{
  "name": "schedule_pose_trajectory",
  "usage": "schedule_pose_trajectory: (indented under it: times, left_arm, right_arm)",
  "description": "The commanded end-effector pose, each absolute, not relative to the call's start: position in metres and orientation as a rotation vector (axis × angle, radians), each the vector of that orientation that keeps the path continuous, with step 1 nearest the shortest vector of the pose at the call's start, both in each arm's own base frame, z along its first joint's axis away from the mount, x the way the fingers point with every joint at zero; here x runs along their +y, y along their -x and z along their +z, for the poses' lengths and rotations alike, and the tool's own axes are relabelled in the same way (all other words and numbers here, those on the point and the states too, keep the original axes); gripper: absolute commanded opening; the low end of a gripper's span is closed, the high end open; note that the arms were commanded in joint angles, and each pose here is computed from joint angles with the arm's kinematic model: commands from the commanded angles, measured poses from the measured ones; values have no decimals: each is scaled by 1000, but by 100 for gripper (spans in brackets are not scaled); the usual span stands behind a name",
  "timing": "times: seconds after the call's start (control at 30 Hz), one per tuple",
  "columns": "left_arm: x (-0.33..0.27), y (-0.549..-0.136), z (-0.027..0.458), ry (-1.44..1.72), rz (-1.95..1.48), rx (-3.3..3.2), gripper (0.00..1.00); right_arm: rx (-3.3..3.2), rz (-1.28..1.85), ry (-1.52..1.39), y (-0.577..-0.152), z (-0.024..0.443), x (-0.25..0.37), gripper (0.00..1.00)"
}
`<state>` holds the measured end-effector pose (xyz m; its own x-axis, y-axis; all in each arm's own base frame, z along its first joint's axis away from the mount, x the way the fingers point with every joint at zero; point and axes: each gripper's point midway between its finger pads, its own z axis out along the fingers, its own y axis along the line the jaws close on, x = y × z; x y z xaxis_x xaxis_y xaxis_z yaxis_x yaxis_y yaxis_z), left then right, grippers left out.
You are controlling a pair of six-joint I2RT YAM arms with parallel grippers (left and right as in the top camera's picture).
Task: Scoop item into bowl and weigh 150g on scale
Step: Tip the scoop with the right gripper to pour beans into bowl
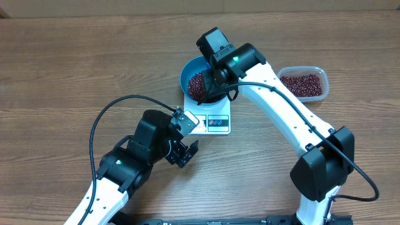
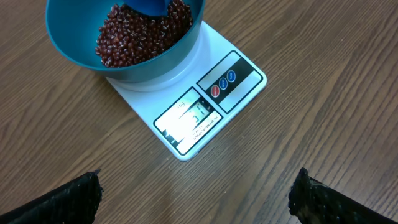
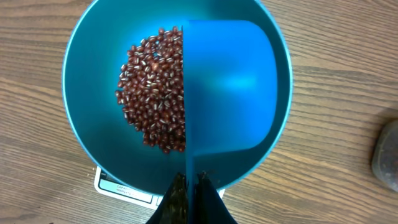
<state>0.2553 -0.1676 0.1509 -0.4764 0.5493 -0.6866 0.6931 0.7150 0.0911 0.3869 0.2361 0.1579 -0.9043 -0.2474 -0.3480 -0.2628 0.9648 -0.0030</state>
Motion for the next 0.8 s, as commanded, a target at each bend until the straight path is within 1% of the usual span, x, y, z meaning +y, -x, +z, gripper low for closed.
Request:
schedule_pose_trajectory:
  times: [0.0, 0.37, 0.6, 0.77]
  left_arm:
    - [-168, -255, 149, -945, -273, 2203, 100]
    - [-168, -255, 149, -945, -273, 2202, 100]
    - [-168, -255, 149, -945, -273, 2202, 100]
    - [-168, -255, 149, -945, -274, 2202, 100]
  right_arm:
    - [2771, 68, 388, -384, 153, 243, 4]
    - [2794, 150, 412, -377, 152, 253, 4]
    - [2801, 145, 413, -376, 150, 253, 4]
    - [2837, 123, 419, -374, 139, 251, 4]
